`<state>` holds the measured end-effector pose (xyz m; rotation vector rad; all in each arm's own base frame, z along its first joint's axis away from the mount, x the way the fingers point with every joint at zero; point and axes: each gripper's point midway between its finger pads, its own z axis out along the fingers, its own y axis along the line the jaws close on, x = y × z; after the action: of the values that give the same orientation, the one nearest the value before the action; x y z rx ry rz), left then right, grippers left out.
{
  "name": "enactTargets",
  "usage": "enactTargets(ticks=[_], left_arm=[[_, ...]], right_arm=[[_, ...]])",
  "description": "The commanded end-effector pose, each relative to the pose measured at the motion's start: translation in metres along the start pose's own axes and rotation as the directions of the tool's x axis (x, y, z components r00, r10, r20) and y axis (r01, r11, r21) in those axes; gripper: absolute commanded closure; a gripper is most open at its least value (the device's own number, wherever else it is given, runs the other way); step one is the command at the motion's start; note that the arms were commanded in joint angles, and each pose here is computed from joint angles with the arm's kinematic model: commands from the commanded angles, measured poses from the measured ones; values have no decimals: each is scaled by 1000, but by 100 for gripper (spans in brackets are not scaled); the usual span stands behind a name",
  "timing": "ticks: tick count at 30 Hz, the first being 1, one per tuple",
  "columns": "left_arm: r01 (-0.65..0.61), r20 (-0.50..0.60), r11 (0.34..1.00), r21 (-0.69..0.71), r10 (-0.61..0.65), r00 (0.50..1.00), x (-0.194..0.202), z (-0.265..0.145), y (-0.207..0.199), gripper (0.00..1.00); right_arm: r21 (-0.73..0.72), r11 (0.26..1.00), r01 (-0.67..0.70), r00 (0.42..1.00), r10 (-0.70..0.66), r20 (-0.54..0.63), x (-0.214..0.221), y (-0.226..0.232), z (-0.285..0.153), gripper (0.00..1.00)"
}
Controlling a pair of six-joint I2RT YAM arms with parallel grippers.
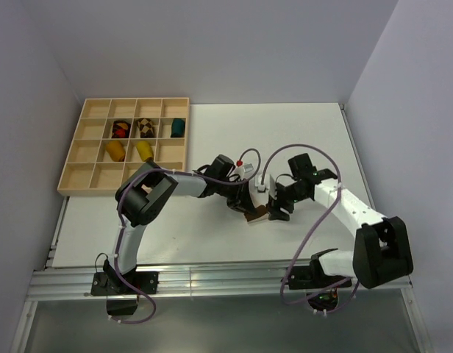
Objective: Roll the socks
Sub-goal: Roll the sock at the center of the board.
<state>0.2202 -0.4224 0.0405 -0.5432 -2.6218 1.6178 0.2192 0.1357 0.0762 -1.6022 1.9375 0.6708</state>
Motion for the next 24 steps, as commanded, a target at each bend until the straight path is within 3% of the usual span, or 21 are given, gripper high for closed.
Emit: enactTargets(ticks=[1, 14, 24], left_arm=[[79, -16, 997, -11, -79, 997, 13, 3, 14, 100], [98, -51, 995, 35, -96, 994, 23, 7, 16, 100], [65, -92, 995, 74, -58, 994, 26, 5, 7, 100]], right_arm=[[39, 983, 181, 984, -181, -8, -11, 1, 6, 32], [91, 904, 418, 908, -413, -75, -8, 20, 38, 33], [181, 850, 495, 867, -470, -166, 3, 9, 57, 37]])
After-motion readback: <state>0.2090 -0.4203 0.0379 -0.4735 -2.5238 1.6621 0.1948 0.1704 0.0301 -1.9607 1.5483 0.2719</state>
